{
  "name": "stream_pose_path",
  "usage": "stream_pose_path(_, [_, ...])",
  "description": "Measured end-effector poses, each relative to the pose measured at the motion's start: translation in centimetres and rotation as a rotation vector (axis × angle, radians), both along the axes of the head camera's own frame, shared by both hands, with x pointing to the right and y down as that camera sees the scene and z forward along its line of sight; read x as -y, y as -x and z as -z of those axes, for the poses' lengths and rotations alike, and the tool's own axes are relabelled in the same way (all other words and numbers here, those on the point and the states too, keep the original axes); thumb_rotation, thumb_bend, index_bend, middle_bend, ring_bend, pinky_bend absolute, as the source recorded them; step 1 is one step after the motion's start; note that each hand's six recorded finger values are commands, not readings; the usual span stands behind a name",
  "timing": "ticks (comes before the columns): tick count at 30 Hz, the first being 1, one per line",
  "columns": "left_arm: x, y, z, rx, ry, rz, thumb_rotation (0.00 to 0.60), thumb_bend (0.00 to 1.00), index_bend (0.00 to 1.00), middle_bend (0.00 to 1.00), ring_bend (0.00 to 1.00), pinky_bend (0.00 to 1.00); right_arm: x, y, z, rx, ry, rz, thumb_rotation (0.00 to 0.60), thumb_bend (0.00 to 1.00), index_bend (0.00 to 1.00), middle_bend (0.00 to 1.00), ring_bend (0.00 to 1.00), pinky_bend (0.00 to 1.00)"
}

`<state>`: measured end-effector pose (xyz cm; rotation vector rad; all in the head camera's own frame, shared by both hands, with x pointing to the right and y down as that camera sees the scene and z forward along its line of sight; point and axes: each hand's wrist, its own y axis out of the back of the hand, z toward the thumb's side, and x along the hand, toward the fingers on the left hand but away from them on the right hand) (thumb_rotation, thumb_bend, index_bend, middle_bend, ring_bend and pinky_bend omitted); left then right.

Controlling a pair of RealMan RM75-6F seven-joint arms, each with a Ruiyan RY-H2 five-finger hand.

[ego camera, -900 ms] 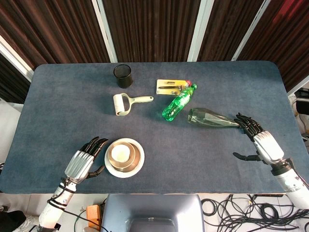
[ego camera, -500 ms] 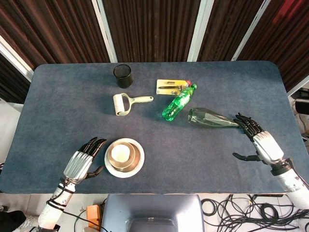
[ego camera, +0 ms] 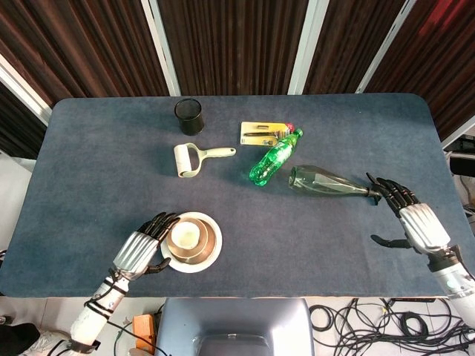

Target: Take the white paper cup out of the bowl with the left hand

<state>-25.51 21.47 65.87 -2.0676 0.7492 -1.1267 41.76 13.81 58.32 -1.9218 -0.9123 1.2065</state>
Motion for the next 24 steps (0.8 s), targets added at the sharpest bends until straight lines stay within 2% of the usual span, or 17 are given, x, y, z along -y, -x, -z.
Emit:
stream_pose_path(4, [0.6,-1.9,-0.7,-0.04,0.039,-0.001,0.6,0.29,0.1,0.09,0.07,0.26,0.1,-0.4,0.3,-0.029,-0.012,-0.028,0.6,0.08,0.0,0.02,0.0,0.12])
stream_pose_path(14, [2.6,-5.5,-1.9,-0.103,0.069,0.019,0.6,0.29,0.1,0.1,0.08,0.27,0.0,-1.7,0.7,-0.065,0.018,-0.077,0.6,0.08,0.0,0.02,0.0,0.13])
stream_pose_path(20, [2.7,-6.8,-2.2,-0.106,0.073,0.001,0.6,0.29,0.11,0.12,0.08,0.27,-1.4,-3.1,2.1,-0.13,0.052,-0.167,0.6,0.08,0.0,0.02,0.0,0.13])
stream_pose_path(24, [2.6,-7.3,-2.7,-0.104,0.085,-0.01,0.6,0.29,0.12,0.13,0.09,0.27,-3.4,-4.3,3.6,-0.176,0.066,-0.235,0.6,0.08,0.0,0.02,0.0,0.13])
